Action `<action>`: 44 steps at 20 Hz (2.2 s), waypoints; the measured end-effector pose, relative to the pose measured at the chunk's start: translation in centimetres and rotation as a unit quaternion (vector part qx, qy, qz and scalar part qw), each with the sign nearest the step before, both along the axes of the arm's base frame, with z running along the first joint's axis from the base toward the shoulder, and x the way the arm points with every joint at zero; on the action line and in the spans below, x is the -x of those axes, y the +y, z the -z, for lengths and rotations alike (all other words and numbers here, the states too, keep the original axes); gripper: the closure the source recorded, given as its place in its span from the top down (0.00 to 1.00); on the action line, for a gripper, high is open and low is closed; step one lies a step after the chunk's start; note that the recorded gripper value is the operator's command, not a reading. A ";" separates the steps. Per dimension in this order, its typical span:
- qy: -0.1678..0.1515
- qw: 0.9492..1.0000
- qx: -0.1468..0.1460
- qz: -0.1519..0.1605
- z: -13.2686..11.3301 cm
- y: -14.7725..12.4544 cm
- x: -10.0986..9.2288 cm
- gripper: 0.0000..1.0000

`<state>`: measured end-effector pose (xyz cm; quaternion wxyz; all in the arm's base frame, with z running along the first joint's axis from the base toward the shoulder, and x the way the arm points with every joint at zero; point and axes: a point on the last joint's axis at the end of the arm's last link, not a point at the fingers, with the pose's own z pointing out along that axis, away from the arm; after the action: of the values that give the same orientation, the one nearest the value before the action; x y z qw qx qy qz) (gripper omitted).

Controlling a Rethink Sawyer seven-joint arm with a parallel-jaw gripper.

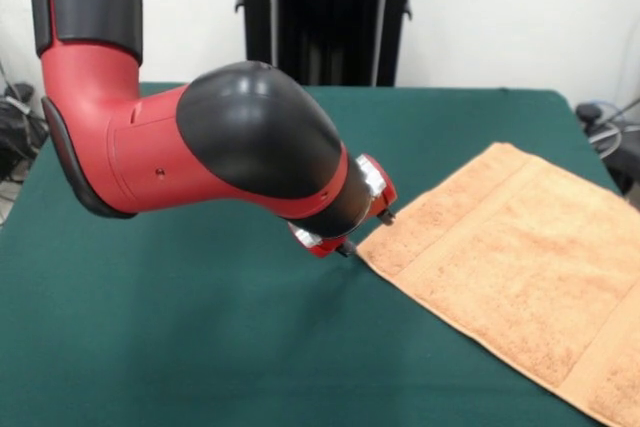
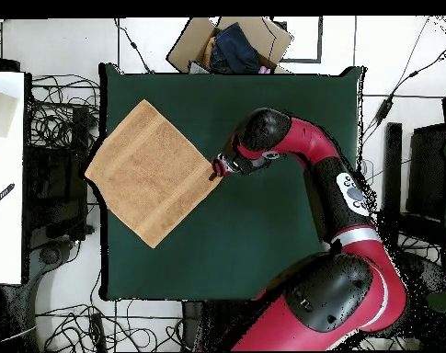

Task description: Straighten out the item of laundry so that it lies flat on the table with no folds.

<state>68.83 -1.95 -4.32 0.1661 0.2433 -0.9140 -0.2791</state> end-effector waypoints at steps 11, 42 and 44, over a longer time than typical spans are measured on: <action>0.000 1.000 -0.001 0.000 0.5 0.2 0.2 1.00; 0.004 1.000 -0.004 0.005 2.1 0.3 0.6 1.00; 0.004 1.000 -0.004 0.005 2.1 0.3 0.6 1.00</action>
<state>68.21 -1.61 -6.40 0.1670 0.2382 -0.9136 -0.2841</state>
